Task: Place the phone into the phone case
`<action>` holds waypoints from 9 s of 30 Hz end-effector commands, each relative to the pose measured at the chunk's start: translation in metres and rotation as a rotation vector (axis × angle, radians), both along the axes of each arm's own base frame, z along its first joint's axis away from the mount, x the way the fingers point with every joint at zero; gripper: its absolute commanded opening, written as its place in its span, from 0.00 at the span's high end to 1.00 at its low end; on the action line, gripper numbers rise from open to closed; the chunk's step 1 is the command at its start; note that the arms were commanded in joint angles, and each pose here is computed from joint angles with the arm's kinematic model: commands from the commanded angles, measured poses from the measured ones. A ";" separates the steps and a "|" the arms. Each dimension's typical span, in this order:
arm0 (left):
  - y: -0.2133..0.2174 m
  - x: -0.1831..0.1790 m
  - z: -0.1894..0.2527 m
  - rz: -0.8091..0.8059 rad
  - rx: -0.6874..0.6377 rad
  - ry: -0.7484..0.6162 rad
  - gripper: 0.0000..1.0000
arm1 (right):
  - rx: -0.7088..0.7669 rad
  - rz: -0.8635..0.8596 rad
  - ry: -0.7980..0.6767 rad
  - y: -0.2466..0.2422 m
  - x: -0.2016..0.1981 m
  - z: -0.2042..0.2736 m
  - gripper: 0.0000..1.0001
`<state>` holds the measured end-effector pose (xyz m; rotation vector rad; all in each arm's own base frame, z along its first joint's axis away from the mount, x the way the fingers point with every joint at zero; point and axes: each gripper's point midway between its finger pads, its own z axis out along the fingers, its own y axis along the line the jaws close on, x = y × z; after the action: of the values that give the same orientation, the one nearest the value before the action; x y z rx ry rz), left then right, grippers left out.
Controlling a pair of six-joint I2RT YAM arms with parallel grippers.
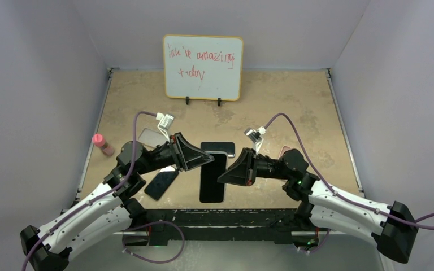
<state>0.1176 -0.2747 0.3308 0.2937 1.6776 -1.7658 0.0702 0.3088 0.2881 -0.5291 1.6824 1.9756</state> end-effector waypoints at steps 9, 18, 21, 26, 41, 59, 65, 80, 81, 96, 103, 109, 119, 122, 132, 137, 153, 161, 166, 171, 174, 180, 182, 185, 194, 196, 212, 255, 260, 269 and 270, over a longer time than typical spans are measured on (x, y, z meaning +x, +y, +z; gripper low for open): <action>0.011 0.005 0.007 0.079 -0.029 0.033 1.00 | 0.053 -0.145 0.088 0.010 0.033 0.018 0.64; 0.018 -0.001 0.021 0.086 -0.071 0.025 0.71 | 0.177 -0.067 0.055 0.005 0.018 0.037 1.00; 0.021 -0.007 0.029 0.068 -0.089 -0.019 0.42 | 0.215 -0.045 0.010 -0.001 0.010 0.048 1.00; 0.020 -0.015 0.038 0.028 -0.143 -0.059 0.33 | 0.233 -0.015 -0.029 -0.004 0.002 0.060 1.00; 0.009 0.003 0.001 0.064 0.003 0.029 1.00 | 0.207 -0.034 0.027 -0.003 0.007 0.053 0.96; 0.010 -0.023 0.016 -0.072 -0.078 -0.003 0.42 | 0.298 0.008 -0.032 -0.009 -0.003 0.077 1.00; 0.006 -0.020 0.013 -0.074 -0.079 -0.004 0.65 | 0.292 0.014 -0.022 -0.003 0.001 0.076 1.00; 0.004 0.007 -0.027 0.058 0.114 0.065 1.00 | 0.124 -0.116 0.053 0.006 0.026 0.043 1.00; 0.005 0.006 -0.024 0.058 0.105 0.065 0.93 | 0.122 -0.132 0.060 0.005 0.028 0.042 1.00; 0.013 -0.028 -0.037 -0.079 0.121 0.026 0.44 | 0.191 -0.310 0.056 -0.014 0.048 0.060 1.00; 0.005 -0.028 -0.048 -0.124 0.151 0.043 0.90 | 0.185 -0.323 0.069 -0.011 0.053 0.055 1.00; 0.008 -0.022 -0.052 -0.082 0.184 0.043 1.00 | 0.153 -0.361 0.092 -0.011 0.061 0.044 1.00; 0.010 -0.030 -0.051 -0.111 0.169 0.050 0.53 | 0.214 -0.469 0.087 -0.029 0.071 0.059 1.00; 0.008 -0.033 -0.053 -0.140 0.165 0.054 0.51 | 0.230 -0.487 0.078 -0.033 0.072 0.064 1.00; 0.002 -0.020 -0.071 -0.104 0.229 0.099 1.00 | 0.182 -0.507 0.084 -0.031 0.077 0.053 1.00; 0.008 -0.014 -0.067 -0.048 0.246 0.099 0.94 | 0.117 -0.524 0.096 -0.031 0.079 0.036 1.00; -0.001 0.009 -0.024 0.035 0.148 0.043 0.51 | 0.056 -0.235 -0.009 -0.009 0.034 0.025 1.00; -0.014 0.011 -0.024 -0.023 0.124 0.049 0.76 | 0.072 -0.153 -0.012 -0.001 0.025 0.025 1.00; -0.012 0.014 -0.023 0.005 0.114 0.051 1.00 | 0.021 -0.157 -0.003 0.000 0.027 0.012 0.83; -0.004 0.032 -0.016 0.137 0.055 0.075 1.00 | 0.007 -0.185 0.057 -0.002 0.030 -0.009 0.53; -0.001 0.041 -0.011 0.189 0.033 0.068 1.00 | 0.008 -0.178 0.092 -0.004 0.028 -0.020 0.52; 0.004 0.048 -0.013 0.244 0.009 0.074 1.00 | -0.021 -0.188 0.125 -0.007 0.027 -0.033 0.60; 0.006 0.050 -0.014 0.261 0.009 0.076 1.00 | -0.029 -0.183 0.132 -0.007 0.026 -0.037 0.62; 0.011 0.051 -0.018 0.289 0.010 0.082 1.00 | -0.037 -0.175 0.142 -0.008 0.024 -0.041 0.68; 0.017 0.053 -0.030 0.317 0.105 0.057 1.00 | -0.023 -0.192 0.170 -0.010 0.026 -0.042 1.00; 0.017 0.052 -0.031 0.312 0.116 0.042 1.00 | -0.021 -0.200 0.168 -0.010 0.027 -0.041 1.00; 0.075 0.063 -0.087 0.461 0.684 -0.044 0.14 | -0.500 -0.687 0.061 -0.046 0.116 -0.087 1.00; 0.100 0.070 -0.148 0.468 1.005 0.027 0.00 | -1.194 -0.792 0.231 -0.179 0.321 -0.225 0.50; 0.098 0.074 -0.152 0.481 1.017 0.062 0.00 | -1.258 -0.789 0.263 -0.188 0.312 -0.216 0.22; 0.085 0.079 -0.148 0.486 0.944 0.079 0.00 | -1.266 -0.880 0.426 -0.202 0.271 -0.191 0.01; 0.084 0.080 -0.147 0.492 0.935 0.077 0.00 | -1.260 -0.878 0.431 -0.203 0.263 -0.188 0.01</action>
<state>0.1856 -0.1775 0.1567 0.2441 2.3945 -0.4715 0.3637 0.1171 0.0825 0.1823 2.6304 0.3079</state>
